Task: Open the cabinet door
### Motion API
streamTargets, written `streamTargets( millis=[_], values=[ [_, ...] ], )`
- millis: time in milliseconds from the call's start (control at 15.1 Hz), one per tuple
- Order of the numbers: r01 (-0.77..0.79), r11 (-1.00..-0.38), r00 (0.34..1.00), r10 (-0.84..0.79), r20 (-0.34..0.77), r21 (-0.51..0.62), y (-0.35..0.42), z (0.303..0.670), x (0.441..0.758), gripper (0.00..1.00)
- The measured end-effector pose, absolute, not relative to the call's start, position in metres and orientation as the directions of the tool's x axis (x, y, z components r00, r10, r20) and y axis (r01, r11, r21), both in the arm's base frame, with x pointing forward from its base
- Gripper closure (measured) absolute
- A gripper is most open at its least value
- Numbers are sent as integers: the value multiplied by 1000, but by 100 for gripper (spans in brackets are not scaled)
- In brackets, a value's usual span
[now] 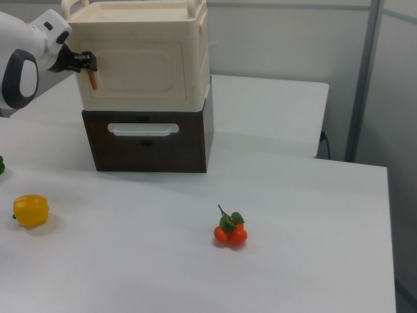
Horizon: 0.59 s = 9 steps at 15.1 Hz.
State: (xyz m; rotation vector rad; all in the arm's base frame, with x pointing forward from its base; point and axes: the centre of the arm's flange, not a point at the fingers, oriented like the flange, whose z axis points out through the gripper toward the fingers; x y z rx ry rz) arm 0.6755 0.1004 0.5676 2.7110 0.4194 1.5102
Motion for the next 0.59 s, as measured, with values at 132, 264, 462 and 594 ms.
streamTargets(
  millis=[132,264,462,594],
  values=[
    [232,-961,496,251,831,152,101,568,675,70],
    [233,-959,494,259,830,161,100,568,676,72],
    [226,-962,496,251,831,156,97,568,676,84],
    [225,-962,496,250,831,155,97,568,676,84]
  ],
)
